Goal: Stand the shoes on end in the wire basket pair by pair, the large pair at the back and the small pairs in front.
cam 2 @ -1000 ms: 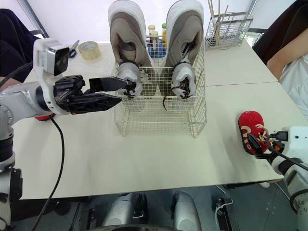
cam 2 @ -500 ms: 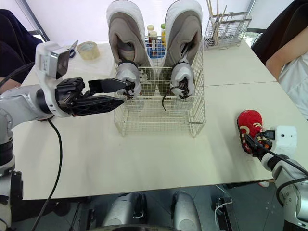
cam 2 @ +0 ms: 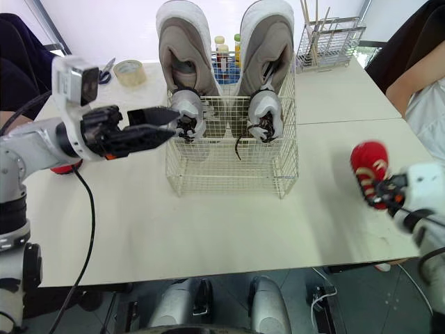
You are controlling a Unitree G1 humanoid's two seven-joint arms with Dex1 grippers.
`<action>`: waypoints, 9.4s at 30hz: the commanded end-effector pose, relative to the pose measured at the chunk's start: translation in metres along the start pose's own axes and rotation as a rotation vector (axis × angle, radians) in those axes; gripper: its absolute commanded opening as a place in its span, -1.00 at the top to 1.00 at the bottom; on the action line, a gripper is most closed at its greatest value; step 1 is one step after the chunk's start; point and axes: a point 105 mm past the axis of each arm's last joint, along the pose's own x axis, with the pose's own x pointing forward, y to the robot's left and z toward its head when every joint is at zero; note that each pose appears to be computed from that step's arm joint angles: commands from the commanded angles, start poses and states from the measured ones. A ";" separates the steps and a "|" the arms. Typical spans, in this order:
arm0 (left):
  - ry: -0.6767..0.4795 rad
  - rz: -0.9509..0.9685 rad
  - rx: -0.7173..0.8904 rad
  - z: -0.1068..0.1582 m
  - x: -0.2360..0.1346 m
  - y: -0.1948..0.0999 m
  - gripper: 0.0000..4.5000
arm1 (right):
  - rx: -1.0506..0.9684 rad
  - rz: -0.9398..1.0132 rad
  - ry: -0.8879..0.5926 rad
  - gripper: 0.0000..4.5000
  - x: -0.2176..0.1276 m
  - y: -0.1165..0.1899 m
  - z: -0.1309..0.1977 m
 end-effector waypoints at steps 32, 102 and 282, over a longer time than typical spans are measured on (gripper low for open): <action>0.033 -0.176 -0.081 0.050 0.017 -0.005 -1.00 | -0.846 0.917 -0.870 0.83 -0.047 0.156 0.211; -0.443 -0.165 -0.155 0.043 0.056 -0.003 0.87 | 0.927 1.230 -0.801 -0.37 -0.050 0.161 0.252; -0.042 1.633 -0.168 -0.017 -0.175 0.115 -0.97 | -0.170 1.332 -0.551 -1.00 -0.063 0.146 0.193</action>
